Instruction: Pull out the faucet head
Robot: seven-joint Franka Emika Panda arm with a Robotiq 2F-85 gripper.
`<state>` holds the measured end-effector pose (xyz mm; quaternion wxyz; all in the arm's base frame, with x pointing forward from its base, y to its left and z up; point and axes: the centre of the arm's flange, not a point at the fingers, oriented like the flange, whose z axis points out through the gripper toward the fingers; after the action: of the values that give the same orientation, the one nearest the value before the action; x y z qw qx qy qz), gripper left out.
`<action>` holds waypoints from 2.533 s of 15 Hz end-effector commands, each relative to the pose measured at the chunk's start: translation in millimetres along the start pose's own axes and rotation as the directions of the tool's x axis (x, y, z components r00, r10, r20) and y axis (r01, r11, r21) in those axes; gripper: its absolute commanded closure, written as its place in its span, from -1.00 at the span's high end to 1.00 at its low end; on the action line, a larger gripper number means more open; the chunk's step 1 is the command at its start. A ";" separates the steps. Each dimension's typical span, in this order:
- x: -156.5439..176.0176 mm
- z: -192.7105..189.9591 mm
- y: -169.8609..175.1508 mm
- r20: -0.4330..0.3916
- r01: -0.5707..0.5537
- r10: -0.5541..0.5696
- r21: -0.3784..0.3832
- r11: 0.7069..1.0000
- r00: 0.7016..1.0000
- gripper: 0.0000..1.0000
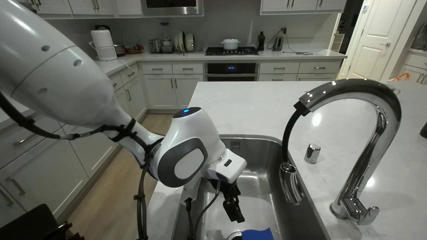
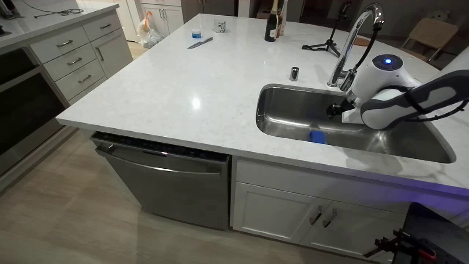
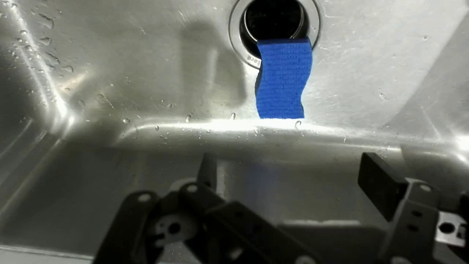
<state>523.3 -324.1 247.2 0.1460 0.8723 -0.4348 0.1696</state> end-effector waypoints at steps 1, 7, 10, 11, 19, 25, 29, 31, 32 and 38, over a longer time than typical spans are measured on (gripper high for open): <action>-2.5 -3.1 -2.9 0.022 0.026 -0.026 -0.015 1.000 0.999 1.00; 1.4 -27.7 -2.3 0.101 0.070 -0.066 -0.032 0.997 0.993 1.00; 4.1 -54.4 -5.0 0.166 0.117 -0.114 -0.011 0.993 0.980 1.00; 5.4 -66.6 -5.8 0.180 0.134 -0.131 -0.004 0.991 0.975 1.00; 11.8 -169.2 0.0 0.257 0.220 -0.224 0.046 0.974 0.940 1.00; 15.6 -219.9 -0.2 0.314 0.268 -0.276 0.070 0.961 0.908 1.00; 13.0 -212.4 -2.2 0.295 0.258 -0.262 0.054 0.965 0.919 1.00; 13.1 -212.2 -1.9 0.295 0.257 -0.261 0.054 0.965 0.919 1.00; 13.2 -212.1 -1.7 0.296 0.257 -0.261 0.053 0.965 0.919 1.00; 13.2 -212.1 -1.5 0.296 0.257 -0.261 0.053 0.965 0.919 1.00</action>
<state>496.2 -247.4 443.5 0.0935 0.9386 -0.3316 0.0173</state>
